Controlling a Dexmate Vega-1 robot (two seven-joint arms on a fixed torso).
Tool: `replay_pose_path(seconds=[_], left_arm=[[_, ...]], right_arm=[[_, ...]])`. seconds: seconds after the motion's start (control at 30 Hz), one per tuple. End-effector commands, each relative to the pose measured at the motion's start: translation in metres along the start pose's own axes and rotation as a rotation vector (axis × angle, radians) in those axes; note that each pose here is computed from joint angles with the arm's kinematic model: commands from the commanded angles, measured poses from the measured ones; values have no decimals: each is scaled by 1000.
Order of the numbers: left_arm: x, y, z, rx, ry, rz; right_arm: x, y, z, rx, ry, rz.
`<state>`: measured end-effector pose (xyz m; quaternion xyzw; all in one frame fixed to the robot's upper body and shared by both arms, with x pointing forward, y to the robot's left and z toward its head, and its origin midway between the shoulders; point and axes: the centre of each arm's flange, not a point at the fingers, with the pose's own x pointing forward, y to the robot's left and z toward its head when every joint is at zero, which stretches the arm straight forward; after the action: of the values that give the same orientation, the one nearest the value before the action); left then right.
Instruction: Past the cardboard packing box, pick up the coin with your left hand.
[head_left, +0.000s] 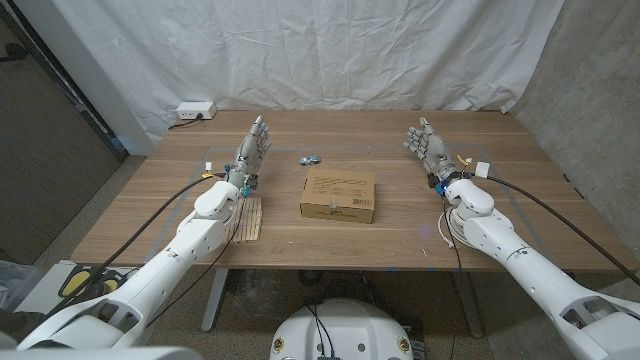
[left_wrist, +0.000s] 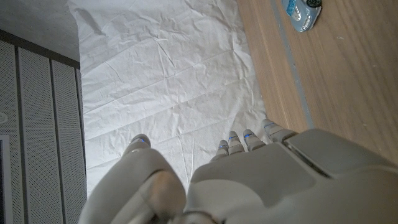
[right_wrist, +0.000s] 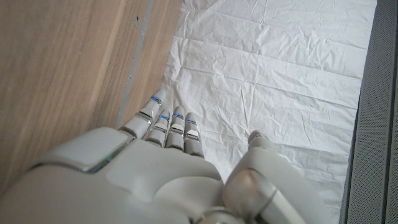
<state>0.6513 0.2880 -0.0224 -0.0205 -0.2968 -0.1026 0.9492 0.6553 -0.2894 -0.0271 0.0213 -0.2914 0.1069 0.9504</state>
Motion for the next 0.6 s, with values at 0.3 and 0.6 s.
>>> replay_pose_path(seconds=[0.3, 0.6], left_arm=[[-5, -4, 0, -36, 6, -2], [-12, 0, 13, -16, -20, -6]], right_arm=[[1, -2, 4, 1, -5, -13], [3, 0, 9, -7, -12, -13]])
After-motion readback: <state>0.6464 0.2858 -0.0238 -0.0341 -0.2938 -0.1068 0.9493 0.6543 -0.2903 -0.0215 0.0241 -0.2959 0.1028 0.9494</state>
